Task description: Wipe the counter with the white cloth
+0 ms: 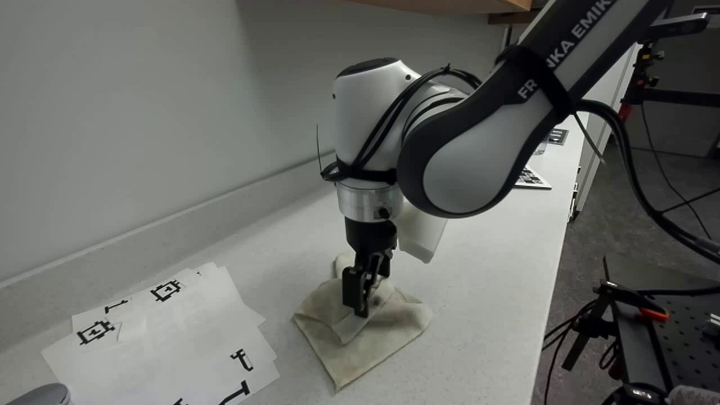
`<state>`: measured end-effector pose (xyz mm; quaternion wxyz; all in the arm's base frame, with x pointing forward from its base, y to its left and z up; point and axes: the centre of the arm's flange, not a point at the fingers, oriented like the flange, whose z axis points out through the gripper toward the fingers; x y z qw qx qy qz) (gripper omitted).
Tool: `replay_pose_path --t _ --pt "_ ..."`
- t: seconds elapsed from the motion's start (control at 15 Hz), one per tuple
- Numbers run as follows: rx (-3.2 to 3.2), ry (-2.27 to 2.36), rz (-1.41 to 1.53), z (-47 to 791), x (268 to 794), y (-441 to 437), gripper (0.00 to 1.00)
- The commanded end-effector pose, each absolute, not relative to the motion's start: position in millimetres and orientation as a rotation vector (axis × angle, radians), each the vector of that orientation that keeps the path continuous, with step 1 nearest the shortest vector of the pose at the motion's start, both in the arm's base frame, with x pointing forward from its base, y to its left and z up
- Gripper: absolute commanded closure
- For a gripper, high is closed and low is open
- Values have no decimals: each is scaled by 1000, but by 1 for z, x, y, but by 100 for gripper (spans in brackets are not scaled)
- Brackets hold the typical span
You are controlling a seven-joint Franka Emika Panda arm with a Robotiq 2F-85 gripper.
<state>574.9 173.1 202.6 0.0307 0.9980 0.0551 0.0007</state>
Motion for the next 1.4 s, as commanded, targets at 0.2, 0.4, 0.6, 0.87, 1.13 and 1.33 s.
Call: replay_pose_path --t 0.2,0.4,0.6,0.87,1.13,1.33 --pt "3047 251 30 184 601 189 0" --pt "3041 226 26 173 608 184 26" --pt "3050 206 54 178 612 181 49" --pt "3058 183 86 190 613 173 79" --pt "3057 134 107 195 611 155 100" --pt "3056 86 127 199 610 137 98"
